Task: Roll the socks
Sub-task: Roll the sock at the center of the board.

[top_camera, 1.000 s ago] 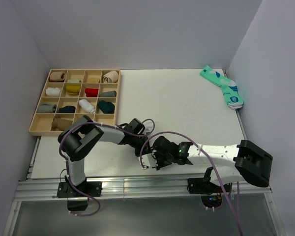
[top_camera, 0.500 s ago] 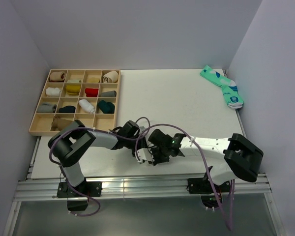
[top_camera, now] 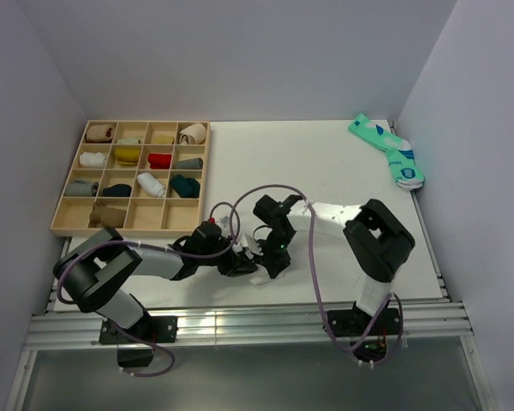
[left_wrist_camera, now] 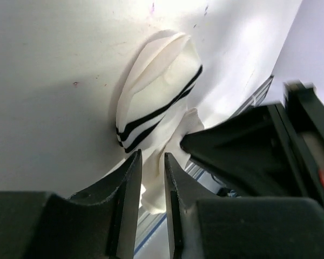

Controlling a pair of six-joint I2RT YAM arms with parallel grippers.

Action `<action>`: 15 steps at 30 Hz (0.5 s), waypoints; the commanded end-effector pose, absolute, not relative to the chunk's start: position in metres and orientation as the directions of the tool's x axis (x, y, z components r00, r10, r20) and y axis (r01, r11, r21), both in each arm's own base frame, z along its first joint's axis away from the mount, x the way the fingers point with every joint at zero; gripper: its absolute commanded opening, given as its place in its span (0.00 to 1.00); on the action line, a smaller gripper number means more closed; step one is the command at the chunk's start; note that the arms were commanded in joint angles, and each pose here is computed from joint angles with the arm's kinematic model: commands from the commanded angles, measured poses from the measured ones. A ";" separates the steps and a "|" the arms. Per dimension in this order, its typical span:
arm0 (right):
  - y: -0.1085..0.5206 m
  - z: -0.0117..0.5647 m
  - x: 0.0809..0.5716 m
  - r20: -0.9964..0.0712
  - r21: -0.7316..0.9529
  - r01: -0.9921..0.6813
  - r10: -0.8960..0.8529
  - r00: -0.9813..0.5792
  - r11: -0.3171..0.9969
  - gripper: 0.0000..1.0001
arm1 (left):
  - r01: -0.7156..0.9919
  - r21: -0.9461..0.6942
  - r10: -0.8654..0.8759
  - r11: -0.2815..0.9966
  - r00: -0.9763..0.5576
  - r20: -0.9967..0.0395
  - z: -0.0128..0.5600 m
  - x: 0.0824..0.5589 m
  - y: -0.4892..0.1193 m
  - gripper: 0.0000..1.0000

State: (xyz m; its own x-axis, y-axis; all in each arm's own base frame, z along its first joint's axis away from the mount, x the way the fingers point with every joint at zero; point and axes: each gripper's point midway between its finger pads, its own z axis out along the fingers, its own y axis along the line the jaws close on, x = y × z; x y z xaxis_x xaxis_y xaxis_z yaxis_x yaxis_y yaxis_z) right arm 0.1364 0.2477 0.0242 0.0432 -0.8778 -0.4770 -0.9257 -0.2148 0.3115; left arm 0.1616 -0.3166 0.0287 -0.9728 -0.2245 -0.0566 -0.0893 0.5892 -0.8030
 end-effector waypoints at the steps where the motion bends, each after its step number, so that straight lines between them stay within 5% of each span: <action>1: 0.245 0.038 0.130 -0.473 0.448 -0.865 -0.881 -0.016 -0.225 0.00 | -0.019 -0.861 -0.303 0.508 -0.940 -0.158 0.057 0.181 -0.320 0.29; 15: 0.256 0.039 0.150 -0.322 0.670 -0.736 -0.932 -0.169 -0.098 0.00 | 0.266 -0.772 -0.291 0.578 -0.816 -0.499 0.081 0.162 -0.302 0.29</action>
State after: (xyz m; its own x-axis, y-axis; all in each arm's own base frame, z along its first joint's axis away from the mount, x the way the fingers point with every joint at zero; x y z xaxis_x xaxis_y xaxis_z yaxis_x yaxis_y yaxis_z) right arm 0.1541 0.2593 0.0299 -0.1208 -0.9206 -0.3714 -0.7802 -0.1433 0.6089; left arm 0.1557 -0.2981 0.0603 -0.8851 -0.3018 -0.3541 0.1248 0.5791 -0.8056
